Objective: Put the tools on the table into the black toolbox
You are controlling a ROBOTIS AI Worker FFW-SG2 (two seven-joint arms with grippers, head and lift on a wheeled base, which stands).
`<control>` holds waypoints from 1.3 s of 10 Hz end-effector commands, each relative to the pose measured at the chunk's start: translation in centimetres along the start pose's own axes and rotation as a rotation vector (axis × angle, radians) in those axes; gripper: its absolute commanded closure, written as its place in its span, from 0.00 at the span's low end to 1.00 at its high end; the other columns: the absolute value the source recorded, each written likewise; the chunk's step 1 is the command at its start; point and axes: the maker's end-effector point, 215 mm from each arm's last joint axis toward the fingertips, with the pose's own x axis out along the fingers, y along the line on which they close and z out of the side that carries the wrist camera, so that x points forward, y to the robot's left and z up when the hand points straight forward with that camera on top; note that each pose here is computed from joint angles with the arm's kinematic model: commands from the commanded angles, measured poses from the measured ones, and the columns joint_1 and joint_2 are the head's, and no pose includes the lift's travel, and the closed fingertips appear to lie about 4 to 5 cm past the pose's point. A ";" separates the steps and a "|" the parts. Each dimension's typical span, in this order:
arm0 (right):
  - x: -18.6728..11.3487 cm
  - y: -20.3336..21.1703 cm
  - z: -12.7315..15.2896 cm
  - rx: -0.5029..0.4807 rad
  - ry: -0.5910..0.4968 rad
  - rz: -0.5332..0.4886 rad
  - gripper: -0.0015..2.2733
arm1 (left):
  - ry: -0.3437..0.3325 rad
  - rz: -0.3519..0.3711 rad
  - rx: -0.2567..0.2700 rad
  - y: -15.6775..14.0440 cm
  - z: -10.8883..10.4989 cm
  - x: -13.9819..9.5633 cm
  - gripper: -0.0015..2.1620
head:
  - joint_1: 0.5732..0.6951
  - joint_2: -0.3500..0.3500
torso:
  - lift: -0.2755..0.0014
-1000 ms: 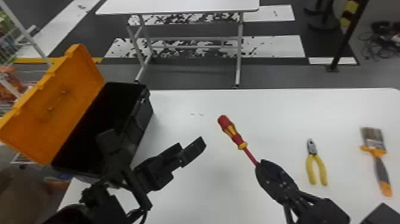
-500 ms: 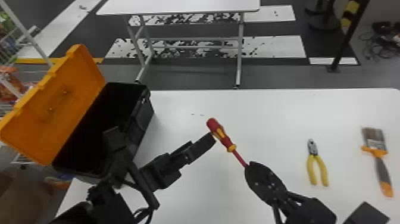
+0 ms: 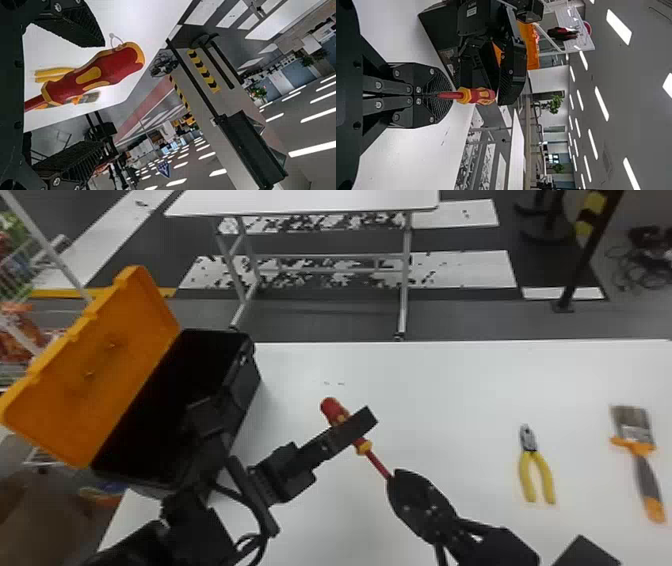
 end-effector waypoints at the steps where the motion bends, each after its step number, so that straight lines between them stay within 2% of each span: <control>1: 0.2 0.8 0.0 -0.003 0.001 0.015 0.99 | -0.002 -0.005 -0.015 0.2 0.0 0.2 0.07 | 1.00 0.75 | 0.72; 3: 0.3 0.8 0.2 -0.006 0.000 0.016 0.99 | 0.002 -0.005 -0.016 0.3 -0.1 0.1 0.10 | 1.00 0.77 | 0.72; 5: 0.3 0.9 0.3 -0.005 -0.002 0.017 0.99 | -0.001 0.003 -0.023 0.9 -0.1 -0.1 0.22 | 1.00 0.77 | 0.72; 6: 0.3 1.0 0.2 -0.004 -0.001 0.017 0.99 | 0.002 0.011 -0.026 1.5 -0.1 -0.2 0.38 | 1.00 0.78 | 0.72; 7: 0.3 1.0 0.3 -0.005 -0.002 0.017 0.99 | 0.004 0.017 -0.021 1.9 0.0 -0.4 0.61 | 1.00 0.78 | 0.72; 9: 0.3 1.0 0.2 -0.003 0.000 0.018 0.99 | 0.070 0.004 -0.034 1.9 -1.6 -0.6 0.91 | 1.00 0.80 | 0.72; 10: 0.3 1.0 0.3 -0.003 0.000 0.016 0.99 | 0.070 0.000 -0.032 1.9 -1.5 -0.6 0.91 | 1.00 0.80 | 0.72; 11: 0.3 0.9 0.5 -0.004 -0.007 0.012 0.99 | 0.071 -0.003 -0.030 1.9 -1.5 -0.6 0.98 | 1.00 0.79 | 0.72; 12: 0.2 0.8 1.0 -0.006 -0.025 0.005 0.86 | 0.071 -0.002 -0.027 1.9 -1.5 -0.6 0.98 | 1.00 0.79 | 0.72; 13: 0.2 0.8 1.1 -0.002 -0.028 0.005 0.68 | 0.071 -0.003 -0.026 1.8 -1.5 -0.6 0.98 | 1.00 0.79 | 0.72</control>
